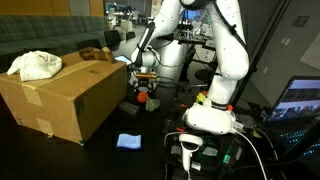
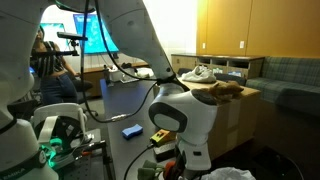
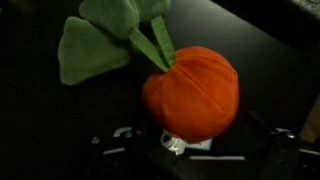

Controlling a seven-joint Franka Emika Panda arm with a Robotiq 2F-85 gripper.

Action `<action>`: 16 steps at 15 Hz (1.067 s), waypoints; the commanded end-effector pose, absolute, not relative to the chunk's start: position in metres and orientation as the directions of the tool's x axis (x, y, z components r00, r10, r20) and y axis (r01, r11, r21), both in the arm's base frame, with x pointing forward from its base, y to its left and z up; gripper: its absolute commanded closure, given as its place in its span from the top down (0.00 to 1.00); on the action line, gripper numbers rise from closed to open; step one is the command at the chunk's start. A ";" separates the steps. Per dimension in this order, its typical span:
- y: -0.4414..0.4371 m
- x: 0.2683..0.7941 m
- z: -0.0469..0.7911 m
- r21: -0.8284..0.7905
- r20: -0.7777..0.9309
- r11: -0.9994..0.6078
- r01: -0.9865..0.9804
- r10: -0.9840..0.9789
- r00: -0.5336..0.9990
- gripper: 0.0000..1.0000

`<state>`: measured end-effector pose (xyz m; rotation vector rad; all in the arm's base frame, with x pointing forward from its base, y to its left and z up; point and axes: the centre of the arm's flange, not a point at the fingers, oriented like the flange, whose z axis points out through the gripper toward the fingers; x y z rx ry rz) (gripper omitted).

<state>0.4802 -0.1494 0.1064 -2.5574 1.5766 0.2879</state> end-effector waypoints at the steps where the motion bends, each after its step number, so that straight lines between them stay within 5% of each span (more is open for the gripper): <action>1: -0.156 0.497 0.096 0.012 -0.227 -0.450 -0.893 -0.871 0.436 1.00; 9: -0.159 0.489 0.089 0.065 -0.252 -0.474 -0.878 -0.859 0.445 1.00; 11: -0.161 0.488 0.090 0.073 -0.254 -0.472 -0.879 -0.861 0.441 0.75; 16: -0.157 0.488 0.090 0.087 -0.273 -0.497 -0.863 -0.845 0.459 0.35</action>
